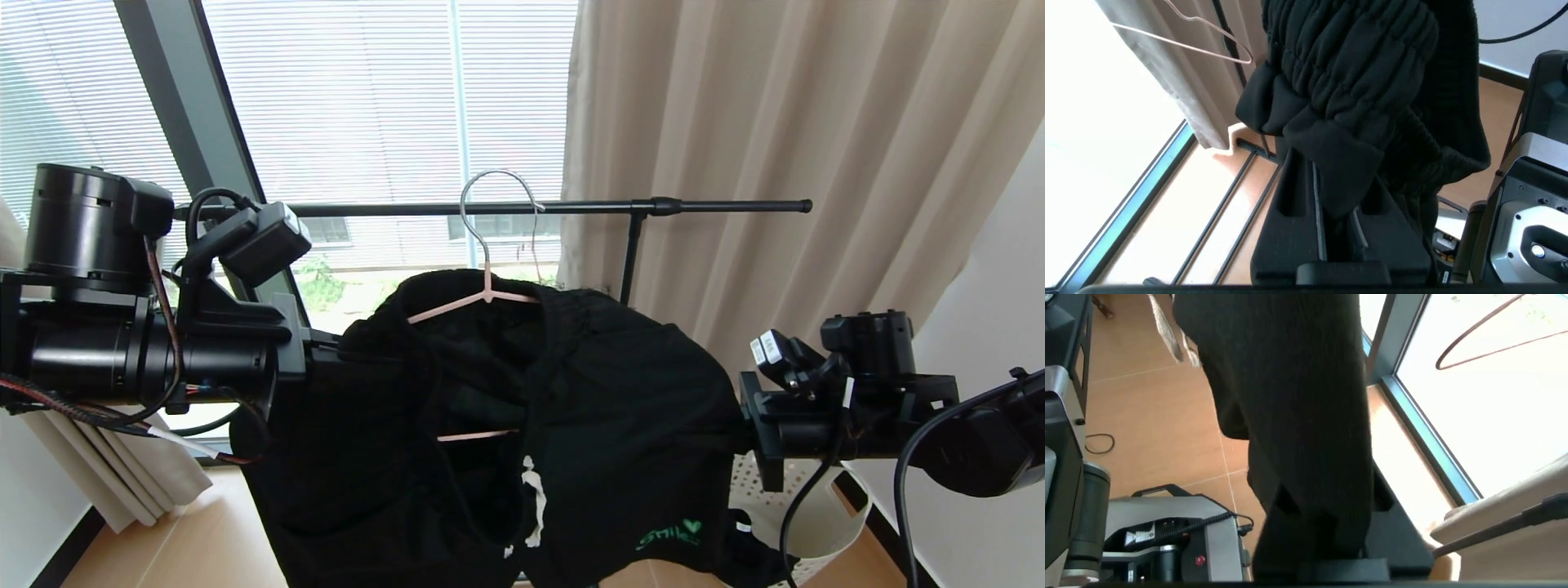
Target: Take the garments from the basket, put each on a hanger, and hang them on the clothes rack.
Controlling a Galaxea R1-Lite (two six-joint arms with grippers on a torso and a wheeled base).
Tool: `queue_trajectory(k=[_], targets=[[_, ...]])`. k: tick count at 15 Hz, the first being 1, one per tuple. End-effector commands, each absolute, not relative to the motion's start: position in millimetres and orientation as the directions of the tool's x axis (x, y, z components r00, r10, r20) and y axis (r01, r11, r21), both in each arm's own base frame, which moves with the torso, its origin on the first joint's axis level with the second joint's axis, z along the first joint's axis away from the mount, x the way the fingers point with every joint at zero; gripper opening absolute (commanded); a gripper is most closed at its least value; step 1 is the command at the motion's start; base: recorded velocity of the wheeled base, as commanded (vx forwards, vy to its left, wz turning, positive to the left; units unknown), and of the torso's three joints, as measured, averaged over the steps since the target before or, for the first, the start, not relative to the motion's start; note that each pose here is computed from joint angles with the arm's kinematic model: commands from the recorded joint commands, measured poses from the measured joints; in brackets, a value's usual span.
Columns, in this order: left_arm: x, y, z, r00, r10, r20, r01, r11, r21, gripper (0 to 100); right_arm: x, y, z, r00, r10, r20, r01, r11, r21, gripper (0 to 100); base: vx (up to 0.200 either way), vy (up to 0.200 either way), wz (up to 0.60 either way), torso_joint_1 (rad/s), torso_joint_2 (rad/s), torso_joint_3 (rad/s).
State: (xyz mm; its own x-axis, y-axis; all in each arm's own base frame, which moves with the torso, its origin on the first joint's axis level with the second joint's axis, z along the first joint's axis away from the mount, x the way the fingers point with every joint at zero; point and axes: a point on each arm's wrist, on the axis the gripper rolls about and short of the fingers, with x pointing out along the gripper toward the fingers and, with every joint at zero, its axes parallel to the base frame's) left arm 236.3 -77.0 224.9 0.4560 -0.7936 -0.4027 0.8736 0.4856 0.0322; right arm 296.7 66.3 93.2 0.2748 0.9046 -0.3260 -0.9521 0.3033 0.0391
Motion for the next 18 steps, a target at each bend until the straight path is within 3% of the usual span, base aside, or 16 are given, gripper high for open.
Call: queue_trajectory(k=[1, 7, 14, 15, 18], targets=[[230.8, -74.1, 228.6, 0.467, -0.792, -0.393, 0.868, 0.495, 0.035, 0, 301.2, 58.3, 95.6, 0.303, 0.898, -0.32, -0.944, 0.329, 0.03, 0, 0.0, 0.0, 0.0, 0.0, 0.0, 0.0], [225.9, -62.1, 229.7, 0.505, -0.771, -0.388, 0.842, 0.539, 0.024, 0, 307.9, 41.5, 98.1, 0.356, 0.88, -0.314, -0.924, 0.381, 0.019, 0, 0.0, 0.0, 0.0, 0.0, 0.0, 0.0], [223.8, -57.3, 226.9, 0.516, -0.761, -0.393, 0.832, 0.554, 0.018, 0, 305.8, 41.8, 96.4, 0.352, 0.88, -0.318, -0.925, 0.378, 0.025, 0, 0.0, 0.0, 0.0, 0.0, 0.0, 0.0], [223.8, -57.3, 226.9, 0.516, -0.761, -0.393, 0.832, 0.554, 0.018, 0, 305.3, 42.2, 96.6, 0.35, 0.881, -0.318, -0.926, 0.377, 0.025, 100, 0.0, 0.0, 0.0, 0.0, 0.0, 0.0], [224.6, -54.2, 226.9, 0.526, -0.754, -0.393, 0.824, 0.566, 0.017, 0, 304.7, 42.6, 97.2, 0.351, 0.881, -0.318, -0.926, 0.376, 0.021, 100, 0.0, 0.0, 0.0, 0.0, 0.0, 0.0]])
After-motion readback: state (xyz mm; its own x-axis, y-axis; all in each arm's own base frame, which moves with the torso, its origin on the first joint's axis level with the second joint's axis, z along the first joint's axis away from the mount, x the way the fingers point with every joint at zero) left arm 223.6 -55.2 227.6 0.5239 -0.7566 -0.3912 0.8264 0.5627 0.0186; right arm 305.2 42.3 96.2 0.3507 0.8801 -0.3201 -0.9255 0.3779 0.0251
